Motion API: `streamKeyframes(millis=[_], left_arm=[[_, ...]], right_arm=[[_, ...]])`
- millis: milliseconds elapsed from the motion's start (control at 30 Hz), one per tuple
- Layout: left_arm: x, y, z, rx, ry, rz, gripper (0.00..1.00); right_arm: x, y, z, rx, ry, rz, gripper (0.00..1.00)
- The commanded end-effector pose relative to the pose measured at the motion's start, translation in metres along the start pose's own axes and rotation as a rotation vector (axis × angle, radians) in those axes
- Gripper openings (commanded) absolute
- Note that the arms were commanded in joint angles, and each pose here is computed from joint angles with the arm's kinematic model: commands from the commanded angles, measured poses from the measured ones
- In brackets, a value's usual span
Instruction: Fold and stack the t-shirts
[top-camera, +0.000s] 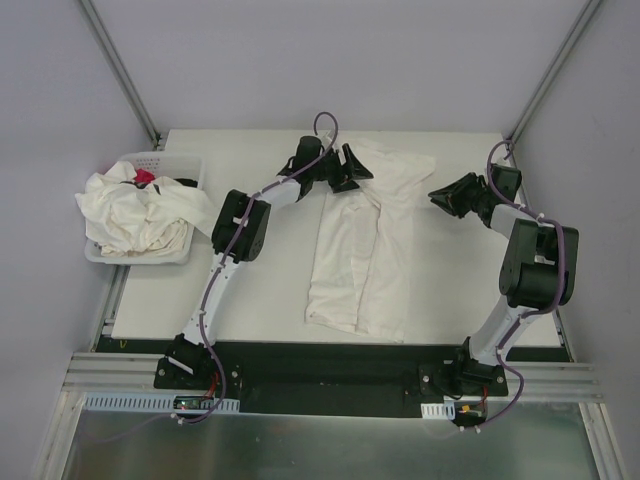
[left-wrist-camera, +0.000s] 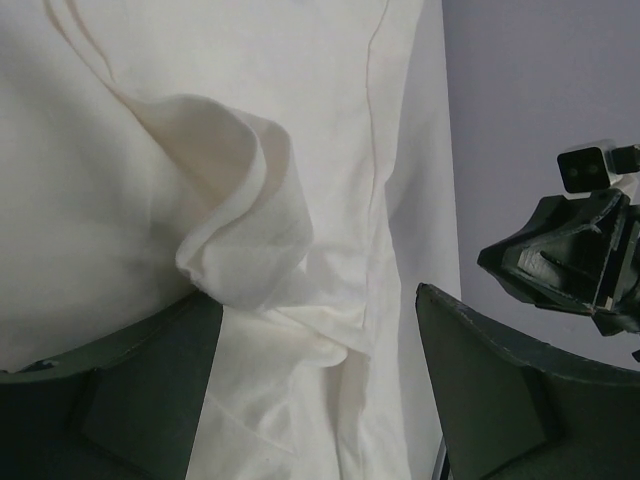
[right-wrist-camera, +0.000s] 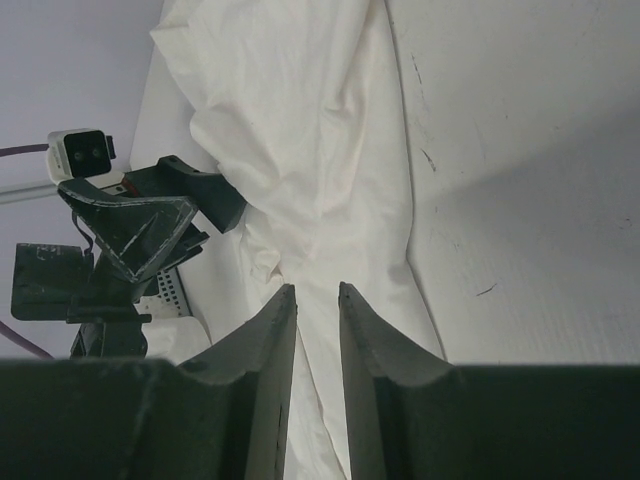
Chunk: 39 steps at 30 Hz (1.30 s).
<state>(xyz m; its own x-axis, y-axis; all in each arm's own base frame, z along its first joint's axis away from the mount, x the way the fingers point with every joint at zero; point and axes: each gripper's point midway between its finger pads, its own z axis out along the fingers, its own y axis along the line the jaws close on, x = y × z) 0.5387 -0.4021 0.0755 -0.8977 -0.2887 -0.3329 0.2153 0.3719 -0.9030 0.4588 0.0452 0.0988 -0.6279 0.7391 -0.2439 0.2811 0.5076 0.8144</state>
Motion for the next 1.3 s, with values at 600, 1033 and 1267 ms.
streamKeyframes(millis=[600,1033,1267], left_arm=[[-0.024,-0.007,-0.026,-0.123,-0.102,0.128,0.7],[-0.053,0.019,-0.037,-0.178,-0.153,0.125,0.7],[-0.048,0.014,-0.026,-0.145,-0.151,0.119,0.7]], right_arm=[[-0.013,0.013,-0.015,-0.069,-0.028,-0.028,0.22],[-0.012,0.011,-0.013,-0.07,-0.024,-0.019,0.2],[-0.012,0.005,-0.007,-0.067,-0.012,-0.002,0.2]])
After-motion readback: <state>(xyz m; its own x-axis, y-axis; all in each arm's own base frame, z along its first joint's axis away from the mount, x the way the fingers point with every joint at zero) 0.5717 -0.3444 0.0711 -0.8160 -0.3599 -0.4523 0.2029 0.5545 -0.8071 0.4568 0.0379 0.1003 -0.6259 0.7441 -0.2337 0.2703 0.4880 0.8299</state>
